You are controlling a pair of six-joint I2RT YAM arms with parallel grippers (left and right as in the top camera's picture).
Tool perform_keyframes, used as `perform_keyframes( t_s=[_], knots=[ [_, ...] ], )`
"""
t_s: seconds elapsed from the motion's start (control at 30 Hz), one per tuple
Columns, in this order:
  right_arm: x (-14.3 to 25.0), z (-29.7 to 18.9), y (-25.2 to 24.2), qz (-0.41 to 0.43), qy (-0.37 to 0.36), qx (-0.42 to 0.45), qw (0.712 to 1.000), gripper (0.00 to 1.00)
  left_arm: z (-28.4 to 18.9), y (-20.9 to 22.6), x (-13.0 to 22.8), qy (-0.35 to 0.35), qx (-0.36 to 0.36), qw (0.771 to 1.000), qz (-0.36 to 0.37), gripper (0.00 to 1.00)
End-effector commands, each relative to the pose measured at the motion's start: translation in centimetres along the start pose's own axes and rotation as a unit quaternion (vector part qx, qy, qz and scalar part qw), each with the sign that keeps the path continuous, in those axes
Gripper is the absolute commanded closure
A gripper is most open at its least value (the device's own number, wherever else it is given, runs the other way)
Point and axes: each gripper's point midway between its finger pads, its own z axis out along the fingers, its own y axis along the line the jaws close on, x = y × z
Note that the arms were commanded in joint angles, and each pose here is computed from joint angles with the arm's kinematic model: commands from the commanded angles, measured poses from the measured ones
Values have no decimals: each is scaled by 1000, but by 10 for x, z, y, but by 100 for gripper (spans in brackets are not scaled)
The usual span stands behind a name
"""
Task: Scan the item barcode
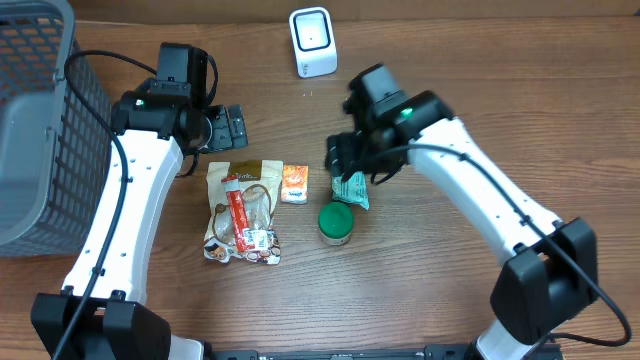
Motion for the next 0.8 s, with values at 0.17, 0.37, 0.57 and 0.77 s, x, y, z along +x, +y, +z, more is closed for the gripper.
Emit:
perform_keyframes(
  t_s=[0.17,0.37,0.57,0.77],
  knots=[
    [39,10,15,11,-10,128,992,9,-3,0,-6,-8,-1,1000,-8,0],
    [61,27,7,64,6,149,987,9,-3,0,-6,-8,-1,1000,-8,0],
    [73,46,4,83,20,135,987,9,-3,0,-6,-8,-1,1000,-8,0],
    [81,52,1,87,33,132,987,16,-3,0,-6,-8,-1,1000,-8,0]
  ],
)
